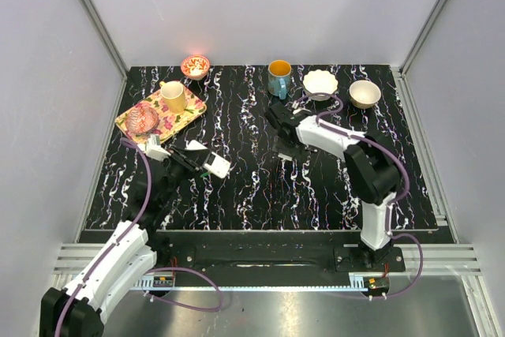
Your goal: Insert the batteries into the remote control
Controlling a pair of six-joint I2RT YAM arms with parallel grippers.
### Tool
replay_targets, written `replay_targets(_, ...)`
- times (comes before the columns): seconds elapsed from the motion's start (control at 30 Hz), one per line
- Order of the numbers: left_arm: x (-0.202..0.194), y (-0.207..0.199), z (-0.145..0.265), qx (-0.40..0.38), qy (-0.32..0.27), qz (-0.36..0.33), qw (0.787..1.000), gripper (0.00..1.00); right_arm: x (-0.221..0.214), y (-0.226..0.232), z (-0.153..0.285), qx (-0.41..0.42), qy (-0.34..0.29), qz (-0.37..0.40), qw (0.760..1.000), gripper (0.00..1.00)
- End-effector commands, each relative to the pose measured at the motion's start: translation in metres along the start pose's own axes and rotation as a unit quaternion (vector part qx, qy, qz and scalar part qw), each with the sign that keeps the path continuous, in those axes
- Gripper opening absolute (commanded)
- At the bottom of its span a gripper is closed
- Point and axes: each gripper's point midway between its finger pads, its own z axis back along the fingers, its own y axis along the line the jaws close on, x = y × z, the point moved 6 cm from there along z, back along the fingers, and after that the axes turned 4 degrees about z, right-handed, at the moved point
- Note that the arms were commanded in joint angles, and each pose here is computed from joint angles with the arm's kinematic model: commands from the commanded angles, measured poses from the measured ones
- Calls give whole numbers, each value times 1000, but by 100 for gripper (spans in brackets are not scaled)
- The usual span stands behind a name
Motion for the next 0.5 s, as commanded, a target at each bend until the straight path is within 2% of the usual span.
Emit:
replay_targets(0.0, 1, -21, -2, -45, 10, -20, 999, 0, 17, 16, -9, 28, 4, 19, 999, 24)
replay_targets(0.13, -1, -19, -8, -34, 17, -7, 999, 0, 25, 10, -21, 29, 22, 14, 999, 36)
replay_targets(0.17, -2, -16, -10, -29, 20, -6, 999, 0, 26, 8, -22, 30, 24, 18, 999, 47)
replay_targets(0.27, -3, -16, -13, -25, 25, 0, 999, 0, 31, 6, -14, 40, 18, 21, 999, 64)
replay_targets(0.4, 0, -20, -15, -28, 19, -2, 999, 0, 39, 5, 5, 59, 0, 16, 998, 76)
replay_targets(0.47, 1, -21, -16, -31, 17, -5, 999, 0, 43, 5, 18, 71, -9, 13, 997, 78)
